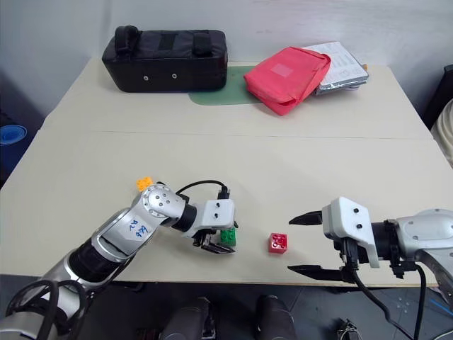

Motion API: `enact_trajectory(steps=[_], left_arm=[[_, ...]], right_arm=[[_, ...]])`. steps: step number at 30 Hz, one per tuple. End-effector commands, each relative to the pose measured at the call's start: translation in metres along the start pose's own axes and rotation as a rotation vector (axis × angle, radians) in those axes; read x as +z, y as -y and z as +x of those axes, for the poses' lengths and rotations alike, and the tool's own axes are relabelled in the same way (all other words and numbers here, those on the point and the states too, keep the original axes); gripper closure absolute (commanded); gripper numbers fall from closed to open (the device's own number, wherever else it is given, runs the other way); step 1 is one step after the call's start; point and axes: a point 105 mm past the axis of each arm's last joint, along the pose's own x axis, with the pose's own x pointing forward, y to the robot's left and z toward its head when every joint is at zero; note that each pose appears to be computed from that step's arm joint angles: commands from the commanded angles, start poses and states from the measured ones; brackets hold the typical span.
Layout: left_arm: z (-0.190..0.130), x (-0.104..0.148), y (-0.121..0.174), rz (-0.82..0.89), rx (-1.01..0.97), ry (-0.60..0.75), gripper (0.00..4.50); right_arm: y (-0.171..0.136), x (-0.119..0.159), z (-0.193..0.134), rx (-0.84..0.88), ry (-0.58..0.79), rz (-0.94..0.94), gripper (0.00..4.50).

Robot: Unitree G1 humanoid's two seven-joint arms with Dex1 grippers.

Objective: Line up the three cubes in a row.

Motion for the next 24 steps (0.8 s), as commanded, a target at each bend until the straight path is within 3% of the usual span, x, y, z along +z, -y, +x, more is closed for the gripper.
enact_trajectory(steps=[1,9,15,18,24], left_arm=[[-0.001,0.006,0.002,0.041,-0.011,0.012,0.03],[-0.033,0.021,-0.02,0.01,0.05,0.112,0.03],[-0.098,0.026,-0.046,-0.087,0.178,0.244,0.03],[-0.125,0.017,-0.049,-0.135,0.229,0.273,0.03],[-0.195,-0.047,-0.01,-0.254,0.435,0.245,0.03]], right_arm=[[-0.001,0.005,0.001,0.004,0.017,-0.03,0.0],[0.006,0.005,0.0,-0.005,0.019,-0.038,0.0],[0.023,0.012,0.0,-0.031,0.084,-0.036,0.0],[0.029,0.016,0.0,-0.029,0.115,-0.034,0.0],[0.044,0.021,0.001,-0.003,0.153,-0.037,0.0]])
